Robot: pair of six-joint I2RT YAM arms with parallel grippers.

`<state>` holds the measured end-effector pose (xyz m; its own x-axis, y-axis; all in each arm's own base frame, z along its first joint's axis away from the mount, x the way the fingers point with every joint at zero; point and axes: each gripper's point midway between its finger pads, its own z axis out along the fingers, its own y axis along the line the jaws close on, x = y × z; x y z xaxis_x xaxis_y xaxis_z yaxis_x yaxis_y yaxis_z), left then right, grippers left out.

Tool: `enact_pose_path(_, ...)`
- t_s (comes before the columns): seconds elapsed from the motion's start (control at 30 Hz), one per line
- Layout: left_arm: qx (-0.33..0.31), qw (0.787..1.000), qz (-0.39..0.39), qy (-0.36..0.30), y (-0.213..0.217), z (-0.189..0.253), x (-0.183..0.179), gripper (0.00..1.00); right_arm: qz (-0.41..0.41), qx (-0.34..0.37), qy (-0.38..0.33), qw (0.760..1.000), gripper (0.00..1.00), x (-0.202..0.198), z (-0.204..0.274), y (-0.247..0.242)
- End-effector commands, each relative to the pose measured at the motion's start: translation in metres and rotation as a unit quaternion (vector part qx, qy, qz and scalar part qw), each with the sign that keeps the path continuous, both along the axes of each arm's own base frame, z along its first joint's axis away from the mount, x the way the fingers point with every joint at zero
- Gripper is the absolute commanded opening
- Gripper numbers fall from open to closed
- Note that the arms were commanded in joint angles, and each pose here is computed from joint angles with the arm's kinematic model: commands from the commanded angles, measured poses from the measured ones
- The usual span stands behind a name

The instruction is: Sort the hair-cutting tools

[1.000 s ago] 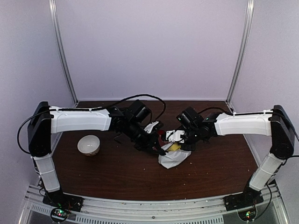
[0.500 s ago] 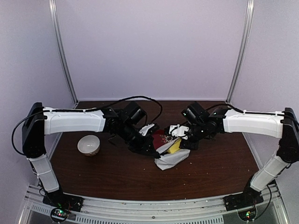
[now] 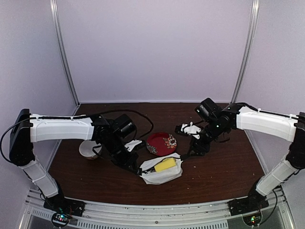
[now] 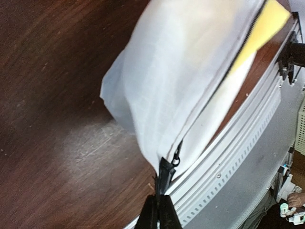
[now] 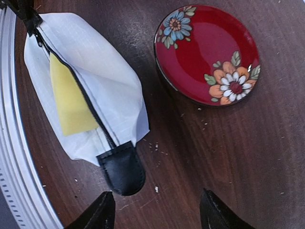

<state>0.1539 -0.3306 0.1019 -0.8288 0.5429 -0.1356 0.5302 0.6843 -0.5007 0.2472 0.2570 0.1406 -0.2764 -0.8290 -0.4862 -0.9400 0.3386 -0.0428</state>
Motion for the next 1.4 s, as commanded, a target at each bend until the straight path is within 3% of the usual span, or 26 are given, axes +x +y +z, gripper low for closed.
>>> enact_pose_path(0.0, 0.077, 0.996, 0.020, -0.042, 0.039, -0.007, 0.012, 0.00, -0.045, 0.059, 0.099, 0.992, 0.62, 0.004, 0.000, 0.010)
enact_pose_path(0.1, 0.108, 0.991, 0.023, -0.070, 0.051, -0.005, 0.024, 0.00, -0.070, 0.108, 0.185, 0.974, 0.63, 0.008, 0.000, 0.012)
enact_pose_path(0.2, 0.086, 0.992, 0.017, -0.093, 0.041, 0.012, 0.031, 0.23, -0.072, 0.139, 0.266, 0.951, 0.66, -0.003, -0.003, 0.017)
enact_pose_path(0.33, 0.039, 0.978, -0.022, -0.204, 0.017, 0.064, 0.043, 0.39, -0.054, 0.171, 0.342, 0.922, 0.66, -0.026, 0.000, 0.021)
enact_pose_path(0.43, -0.019, 0.950, -0.085, -0.301, -0.013, 0.104, 0.036, 0.42, -0.044, 0.197, 0.375, 0.905, 0.68, -0.041, 0.004, 0.023)
enact_pose_path(0.53, -0.061, 0.921, -0.151, -0.353, -0.041, 0.120, 0.022, 0.43, -0.040, 0.198, 0.386, 0.900, 0.69, -0.052, 0.001, 0.023)
enact_pose_path(0.77, -0.052, 0.838, -0.275, -0.468, -0.090, 0.110, 0.004, 0.45, -0.037, 0.187, 0.406, 0.893, 0.66, -0.068, -0.012, 0.027)
enact_pose_path(0.93, -0.031, 0.822, -0.306, -0.479, -0.107, 0.083, 0.005, 0.45, -0.019, 0.188, 0.429, 0.883, 0.56, -0.074, -0.012, 0.038)
enact_pose_path(1.03, -0.026, 0.820, -0.324, -0.472, -0.115, 0.066, 0.003, 0.46, -0.011, 0.184, 0.440, 0.879, 0.47, -0.078, -0.014, 0.042)
enact_pose_path(1.27, -0.002, 0.819, -0.343, -0.460, -0.121, 0.040, 0.003, 0.45, -0.010, 0.177, 0.444, 0.878, 0.42, -0.080, -0.019, 0.044)
enact_pose_path(1.37, 0.006, 0.819, -0.349, -0.456, -0.121, 0.033, 0.003, 0.41, -0.010, 0.178, 0.447, 0.877, 0.33, -0.078, -0.020, 0.046)
